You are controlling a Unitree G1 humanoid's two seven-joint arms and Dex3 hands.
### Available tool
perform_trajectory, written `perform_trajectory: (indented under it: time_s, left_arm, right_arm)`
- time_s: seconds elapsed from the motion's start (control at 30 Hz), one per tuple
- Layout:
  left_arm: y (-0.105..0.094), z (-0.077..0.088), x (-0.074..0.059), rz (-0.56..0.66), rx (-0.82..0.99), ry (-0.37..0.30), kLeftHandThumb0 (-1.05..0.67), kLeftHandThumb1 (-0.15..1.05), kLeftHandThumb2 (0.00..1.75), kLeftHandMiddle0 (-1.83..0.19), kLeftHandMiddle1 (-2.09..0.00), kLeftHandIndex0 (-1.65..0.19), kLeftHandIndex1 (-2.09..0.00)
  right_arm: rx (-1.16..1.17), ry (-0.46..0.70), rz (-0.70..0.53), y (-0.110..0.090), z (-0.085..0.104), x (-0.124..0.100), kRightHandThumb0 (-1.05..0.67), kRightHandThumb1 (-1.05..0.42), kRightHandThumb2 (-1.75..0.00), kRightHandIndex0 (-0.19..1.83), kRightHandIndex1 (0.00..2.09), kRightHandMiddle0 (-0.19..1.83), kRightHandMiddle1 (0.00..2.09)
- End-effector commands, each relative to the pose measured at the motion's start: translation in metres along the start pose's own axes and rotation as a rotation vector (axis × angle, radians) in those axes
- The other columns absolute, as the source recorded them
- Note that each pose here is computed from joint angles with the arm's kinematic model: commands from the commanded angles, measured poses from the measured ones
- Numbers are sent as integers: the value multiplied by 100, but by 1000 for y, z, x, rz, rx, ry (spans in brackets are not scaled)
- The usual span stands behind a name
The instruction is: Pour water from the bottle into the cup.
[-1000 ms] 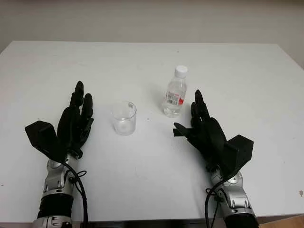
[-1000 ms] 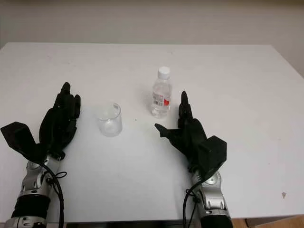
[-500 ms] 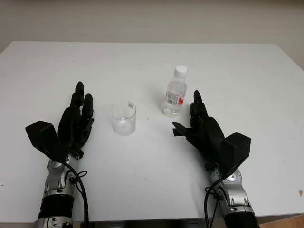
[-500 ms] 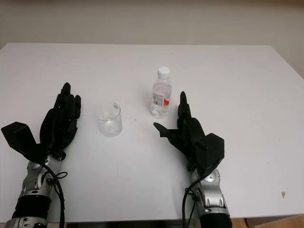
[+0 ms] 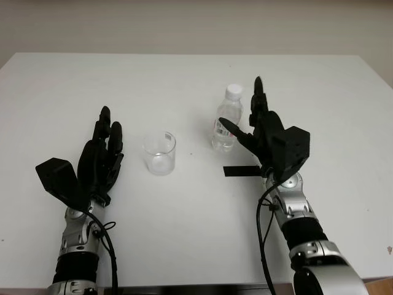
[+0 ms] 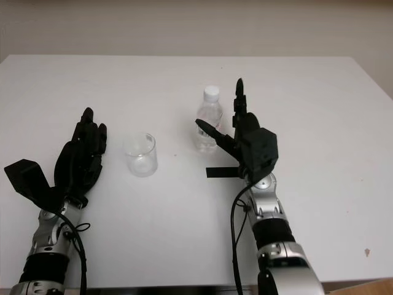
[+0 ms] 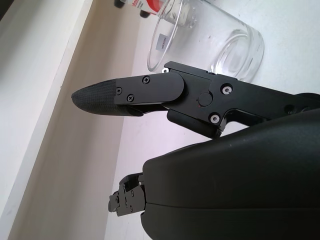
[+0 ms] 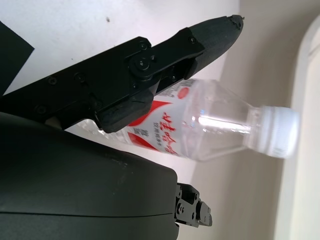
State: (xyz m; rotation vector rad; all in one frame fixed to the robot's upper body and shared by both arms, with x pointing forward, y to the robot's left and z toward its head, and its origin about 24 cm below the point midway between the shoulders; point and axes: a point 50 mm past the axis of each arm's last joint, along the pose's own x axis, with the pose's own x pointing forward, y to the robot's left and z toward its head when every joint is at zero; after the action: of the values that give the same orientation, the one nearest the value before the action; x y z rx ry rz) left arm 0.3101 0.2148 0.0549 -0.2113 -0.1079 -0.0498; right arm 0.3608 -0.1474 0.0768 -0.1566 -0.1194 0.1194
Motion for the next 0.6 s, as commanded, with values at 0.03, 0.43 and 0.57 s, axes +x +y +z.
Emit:
perform_trajectory:
  time_s: [0.03,0.43,0.57]
  left_arm:
    - [3,0,-3,8,7,-3,-73,105,45,16,-5,17,-5]
    - [0,0,0,2,3,-10,-72,105,45,15,-5,16,-5]
    - [0,-1,-1,8,3,-8,-72,105,45,14,-6,16,-6]
  right_arm:
    - [-21,-14,9,-1,4,5,-98,-90,-5,-19,0,-19,0]
    - [-47,-3,47,2,0,8,-100,-90,-5,-19,0,-19,0]
    - [-8,29,48,4,-3,11,-98,-89,-5,-19,0,-19,0]
